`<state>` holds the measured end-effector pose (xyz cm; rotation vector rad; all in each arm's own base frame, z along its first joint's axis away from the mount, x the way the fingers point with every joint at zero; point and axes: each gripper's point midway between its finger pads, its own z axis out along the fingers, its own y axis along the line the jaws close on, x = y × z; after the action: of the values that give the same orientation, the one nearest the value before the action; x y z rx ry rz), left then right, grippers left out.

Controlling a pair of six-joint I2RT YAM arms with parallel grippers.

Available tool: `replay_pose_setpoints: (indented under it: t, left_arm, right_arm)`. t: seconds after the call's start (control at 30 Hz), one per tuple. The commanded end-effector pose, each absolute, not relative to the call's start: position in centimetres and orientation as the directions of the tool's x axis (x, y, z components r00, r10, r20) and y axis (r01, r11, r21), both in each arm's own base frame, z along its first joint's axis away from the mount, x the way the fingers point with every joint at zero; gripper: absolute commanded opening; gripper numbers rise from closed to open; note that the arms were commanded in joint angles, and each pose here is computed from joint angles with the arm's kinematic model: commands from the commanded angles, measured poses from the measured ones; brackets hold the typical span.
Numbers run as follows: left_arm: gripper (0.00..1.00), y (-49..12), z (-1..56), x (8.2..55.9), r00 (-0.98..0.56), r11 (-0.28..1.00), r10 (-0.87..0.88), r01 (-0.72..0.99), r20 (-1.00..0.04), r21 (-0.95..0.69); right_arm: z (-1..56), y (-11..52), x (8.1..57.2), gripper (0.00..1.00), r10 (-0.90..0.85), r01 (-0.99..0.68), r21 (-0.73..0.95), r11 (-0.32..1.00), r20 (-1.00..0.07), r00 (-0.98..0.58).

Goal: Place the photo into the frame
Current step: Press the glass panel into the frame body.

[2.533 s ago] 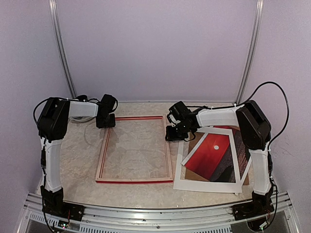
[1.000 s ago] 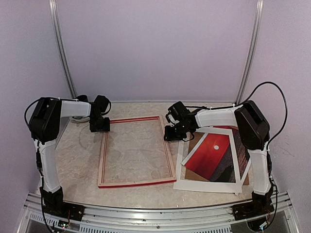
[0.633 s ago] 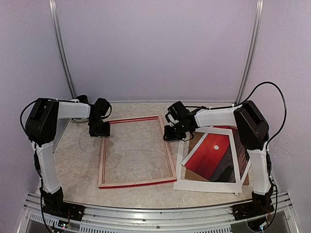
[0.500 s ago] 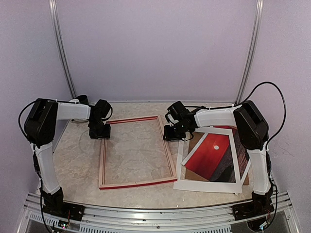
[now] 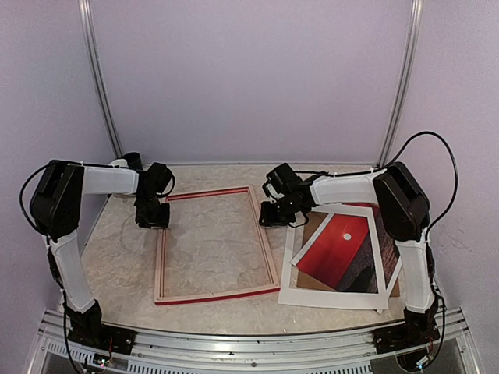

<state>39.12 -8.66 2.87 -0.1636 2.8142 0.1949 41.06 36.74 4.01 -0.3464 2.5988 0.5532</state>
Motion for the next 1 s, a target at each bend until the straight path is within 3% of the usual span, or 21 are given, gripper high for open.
replay_pose_setpoints:
  t: [0.0,0.13,0.33,0.47,0.73,0.97]
  left_arm:
    - [0.46,-8.2,2.4,38.8,-0.951,0.982,-0.081,-0.128,-0.300,0.140]
    - [0.44,-8.5,1.9,38.7,-0.950,0.983,-0.092,-0.134,-0.298,0.123]
    - [0.41,-8.7,1.9,39.7,-0.945,0.983,-0.109,-0.148,-0.308,0.108]
    - [0.41,-9.1,2.5,40.2,-0.940,0.985,-0.118,-0.151,-0.319,0.082]
    - [0.42,-9.9,3.3,39.4,-0.941,0.989,-0.121,-0.141,-0.317,0.042]
    - [0.43,-10.1,3.8,38.2,-0.942,0.991,-0.114,-0.132,-0.316,0.036]
  right_arm:
    - [1.7,35.7,40.3,0.32,-0.168,-0.307,0.275,0.911,-0.432,-0.886]
    - [3.7,35.7,40.7,0.34,-0.187,-0.342,0.258,0.904,-0.480,-0.857]
    - [11.7,35.1,40.6,0.48,-0.292,-0.502,0.165,0.849,-0.646,-0.705]
    - [16.4,37.4,36.6,0.55,-0.445,-0.712,0.050,0.701,-0.749,-0.491]
    - [14.8,43.2,24.9,0.69,-0.673,-0.936,-0.104,0.336,-0.722,-0.162]
    - [11.6,48.2,17.8,0.71,-0.741,-0.980,-0.166,0.112,-0.671,0.029]
